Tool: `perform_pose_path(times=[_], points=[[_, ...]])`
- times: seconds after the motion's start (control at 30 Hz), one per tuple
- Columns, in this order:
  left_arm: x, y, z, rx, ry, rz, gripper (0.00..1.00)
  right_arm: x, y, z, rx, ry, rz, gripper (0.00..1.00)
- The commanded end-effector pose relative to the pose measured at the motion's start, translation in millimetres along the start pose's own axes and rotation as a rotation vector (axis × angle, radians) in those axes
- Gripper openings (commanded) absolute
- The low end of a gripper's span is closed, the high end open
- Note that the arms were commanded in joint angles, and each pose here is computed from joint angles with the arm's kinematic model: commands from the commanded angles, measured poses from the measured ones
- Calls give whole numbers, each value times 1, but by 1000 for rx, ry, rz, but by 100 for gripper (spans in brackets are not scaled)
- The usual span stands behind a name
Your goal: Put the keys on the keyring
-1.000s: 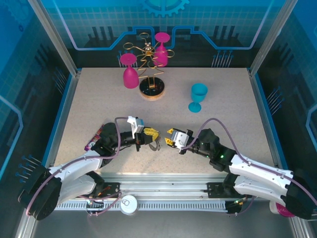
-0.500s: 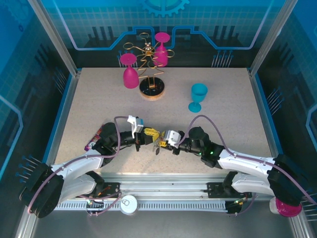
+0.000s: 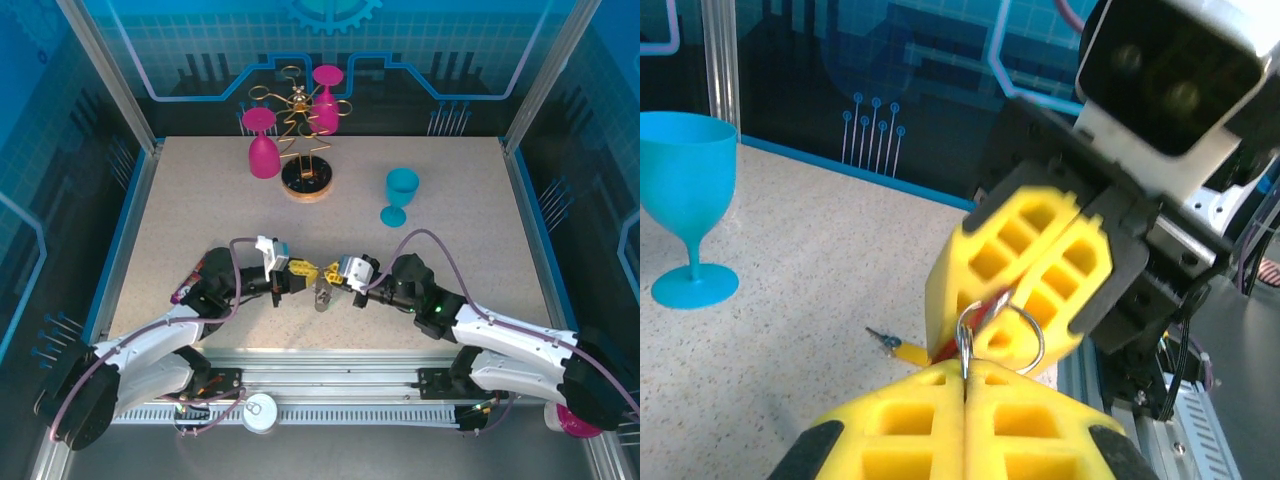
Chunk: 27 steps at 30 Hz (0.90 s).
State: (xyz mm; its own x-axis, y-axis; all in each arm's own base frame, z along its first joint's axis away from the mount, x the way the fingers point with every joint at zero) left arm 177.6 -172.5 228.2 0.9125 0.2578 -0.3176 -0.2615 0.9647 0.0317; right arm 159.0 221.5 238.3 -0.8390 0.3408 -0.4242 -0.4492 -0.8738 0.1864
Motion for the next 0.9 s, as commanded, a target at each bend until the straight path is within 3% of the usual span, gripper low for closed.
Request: perform_pose_path(times=[0.0, 0.37, 0.53, 0.7, 0.87], points=[[0, 1, 8, 11, -57, 22, 0, -10, 2, 13, -6, 12, -33, 0], [7, 1, 1, 144, -58, 107, 3, -19, -2, 24, 94, 69, -76, 0], [10, 12, 4, 71, -29, 260, 65, -21, -14, 24, 117, 85, -57, 0], [11, 40, 26, -111, 21, 542, 99, -22, -37, 32, 86, 98, -17, 0], [13, 76, 48, -285, 100, 855, 99, -26, -76, 58, -35, 70, -10, 0]])
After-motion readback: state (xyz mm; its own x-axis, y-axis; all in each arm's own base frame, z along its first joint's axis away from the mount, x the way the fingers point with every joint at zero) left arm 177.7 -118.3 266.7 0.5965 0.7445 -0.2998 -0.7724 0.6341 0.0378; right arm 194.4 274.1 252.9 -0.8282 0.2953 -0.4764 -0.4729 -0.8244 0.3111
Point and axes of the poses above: each hand's point on the last joint's axis, 136 mm out from that joint toward the fingers, its own y axis back along the fingers, its own x axis along the line the jaws close on, z = x × y, the point moved 9 cm from there along y, back along the fingers, and after that the axes turned 7 degrees about y, right-handed, at the moved point
